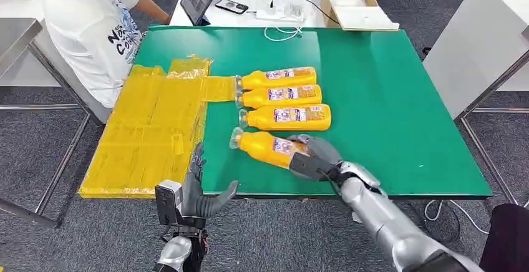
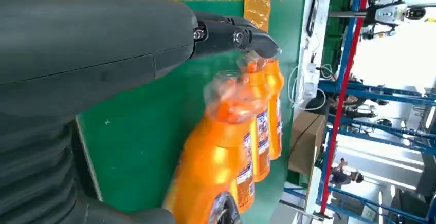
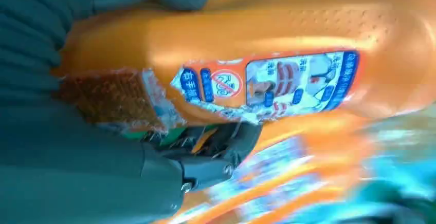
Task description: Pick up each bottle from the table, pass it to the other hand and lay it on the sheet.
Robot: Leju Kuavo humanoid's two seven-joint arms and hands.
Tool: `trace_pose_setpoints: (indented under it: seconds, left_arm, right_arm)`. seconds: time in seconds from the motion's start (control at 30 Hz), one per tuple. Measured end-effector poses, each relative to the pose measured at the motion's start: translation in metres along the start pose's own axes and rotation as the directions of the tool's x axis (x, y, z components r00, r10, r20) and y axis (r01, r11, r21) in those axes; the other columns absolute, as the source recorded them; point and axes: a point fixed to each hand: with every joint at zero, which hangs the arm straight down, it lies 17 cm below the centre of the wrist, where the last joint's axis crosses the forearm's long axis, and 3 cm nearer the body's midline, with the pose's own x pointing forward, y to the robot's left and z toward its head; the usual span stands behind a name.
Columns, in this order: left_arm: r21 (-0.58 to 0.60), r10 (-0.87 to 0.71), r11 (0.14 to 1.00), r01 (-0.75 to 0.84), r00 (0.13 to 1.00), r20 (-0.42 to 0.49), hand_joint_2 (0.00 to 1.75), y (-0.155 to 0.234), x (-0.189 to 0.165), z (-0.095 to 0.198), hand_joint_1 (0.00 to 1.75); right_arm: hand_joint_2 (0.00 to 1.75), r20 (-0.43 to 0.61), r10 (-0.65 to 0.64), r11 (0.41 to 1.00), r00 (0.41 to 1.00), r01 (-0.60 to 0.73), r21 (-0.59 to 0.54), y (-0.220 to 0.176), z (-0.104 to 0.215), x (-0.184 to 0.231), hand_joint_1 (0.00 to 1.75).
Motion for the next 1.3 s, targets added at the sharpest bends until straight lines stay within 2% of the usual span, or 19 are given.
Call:
trace_pose_setpoints:
  seconds: [0.1,0.17,0.23,0.4,0.47,0.57,0.6,0.7,0.9,1.07,1.3]
  left_arm:
    - [0.003,0.0,1.0,0.0,1.0,0.002,1.75,0.0,0.0,0.0,0.0]
    - [0.009,0.0,1.0,0.0,1.0,0.005,1.75,0.001,0.001,-0.001,0.0]
    - [0.01,0.006,1.0,-0.006,1.0,0.007,1.75,0.0,0.002,-0.002,0.0]
    - [0.017,0.01,1.0,-0.01,1.0,0.013,1.75,0.001,0.004,-0.004,0.0]
    - [0.022,0.019,1.0,-0.02,1.0,0.016,1.75,0.001,0.006,-0.005,0.0]
    - [0.028,0.068,0.997,-0.068,0.998,0.013,1.75,0.002,0.009,-0.009,0.0]
    - [0.023,0.105,0.994,-0.105,0.994,0.005,1.75,0.0,0.011,-0.01,0.0]
    - [-0.018,0.227,0.974,-0.227,0.974,-0.011,1.75,-0.009,0.02,-0.014,0.0]
    - [-0.117,0.364,0.925,-0.362,0.931,-0.007,1.75,-0.033,0.049,-0.021,0.0]
    - [-0.153,0.39,0.91,-0.384,0.921,0.01,1.75,-0.042,0.063,-0.024,0.0]
    - [-0.159,0.393,0.909,-0.385,0.919,0.021,1.75,-0.042,0.069,-0.026,0.0]
  right_arm:
    - [1.75,0.135,-0.032,0.982,0.99,0.056,-0.182,-0.014,0.0,0.052,1.75]
    - [1.75,0.232,0.011,0.924,0.973,0.078,-0.373,-0.054,0.005,0.09,1.75]
    - [1.75,0.281,0.034,0.865,0.959,0.112,-0.488,-0.083,0.014,0.115,1.75]
    - [1.75,0.329,0.093,0.764,0.94,0.145,-0.629,-0.118,0.041,0.14,1.75]
    - [1.75,0.33,0.124,0.712,0.936,0.148,-0.687,-0.13,0.054,0.145,1.75]
    - [1.75,0.317,0.134,0.665,0.939,0.152,-0.731,-0.14,0.067,0.145,1.75]
    - [1.75,0.313,0.13,0.661,0.941,0.153,-0.734,-0.14,0.069,0.143,1.75]
    - [1.75,0.319,0.096,0.701,0.943,0.163,-0.694,-0.127,0.067,0.138,1.75]
    - [1.75,0.299,0.037,0.799,0.954,0.151,-0.582,-0.067,0.051,0.126,1.75]
    - [1.75,0.273,-0.013,0.842,0.962,0.158,-0.516,-0.025,0.04,0.116,1.75]
    - [1.75,0.252,-0.039,0.857,0.967,0.162,-0.489,-0.008,0.037,0.108,1.75]
